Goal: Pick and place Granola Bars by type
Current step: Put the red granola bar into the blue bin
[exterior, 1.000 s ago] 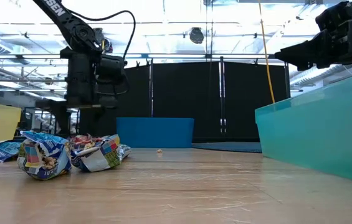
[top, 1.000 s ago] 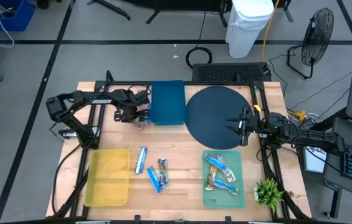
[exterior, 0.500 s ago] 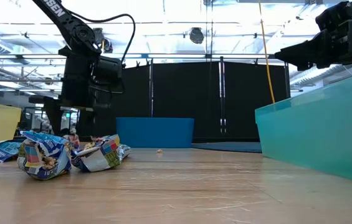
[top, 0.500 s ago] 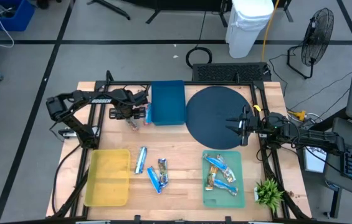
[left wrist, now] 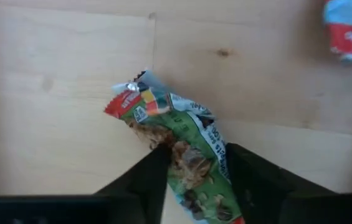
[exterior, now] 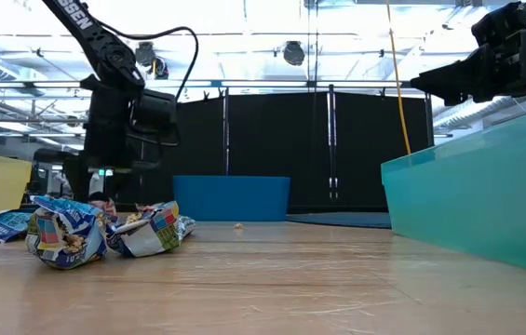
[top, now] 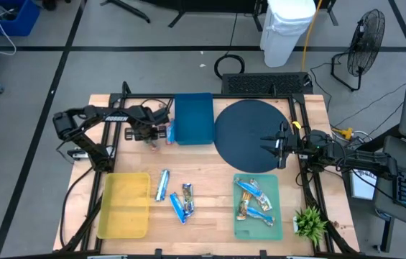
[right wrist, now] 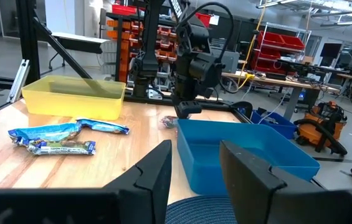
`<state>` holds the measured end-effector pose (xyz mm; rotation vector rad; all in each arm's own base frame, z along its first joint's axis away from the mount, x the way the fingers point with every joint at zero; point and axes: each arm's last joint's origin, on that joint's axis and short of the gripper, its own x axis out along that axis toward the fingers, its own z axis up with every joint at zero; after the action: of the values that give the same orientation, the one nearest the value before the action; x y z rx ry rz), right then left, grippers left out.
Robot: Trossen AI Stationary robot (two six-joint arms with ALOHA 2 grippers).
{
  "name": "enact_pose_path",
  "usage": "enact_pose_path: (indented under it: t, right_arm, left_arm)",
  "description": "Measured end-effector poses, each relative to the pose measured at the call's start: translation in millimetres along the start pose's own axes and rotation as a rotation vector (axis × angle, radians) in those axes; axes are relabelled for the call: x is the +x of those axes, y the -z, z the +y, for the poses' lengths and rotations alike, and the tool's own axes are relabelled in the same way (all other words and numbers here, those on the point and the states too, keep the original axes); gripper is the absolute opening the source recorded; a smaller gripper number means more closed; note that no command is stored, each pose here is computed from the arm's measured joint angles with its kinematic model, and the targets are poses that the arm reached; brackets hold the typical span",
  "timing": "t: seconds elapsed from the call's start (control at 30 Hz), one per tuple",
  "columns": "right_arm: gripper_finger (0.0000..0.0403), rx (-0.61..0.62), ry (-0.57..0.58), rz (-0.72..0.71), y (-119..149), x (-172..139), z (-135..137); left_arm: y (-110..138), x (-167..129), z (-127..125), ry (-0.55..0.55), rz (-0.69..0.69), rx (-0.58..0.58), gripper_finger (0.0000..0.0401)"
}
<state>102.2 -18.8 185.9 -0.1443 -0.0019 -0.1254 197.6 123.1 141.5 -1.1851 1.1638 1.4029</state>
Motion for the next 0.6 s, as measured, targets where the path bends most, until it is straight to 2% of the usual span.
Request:
enact_pose_path:
  t: [0.13,0.37,0.6]
  right_arm:
    - [0.0125,0.0,0.0,0.0,0.0,0.0,0.0]
    - [0.0125,0.0,0.0,0.0,0.0,0.0,0.0]
    - [0.0125,0.0,0.0,0.0,0.0,0.0,0.0]
  left_arm:
    - [0.3,2.2,1.1,-0.002,-0.005,-0.001,0.0101]
    - [-3.4,2.1,-3.9,0.031,-0.081,0.068,0.0014]
    - [-2.1,0.0,-7.0,0.01,-0.16,0.173,0.0008]
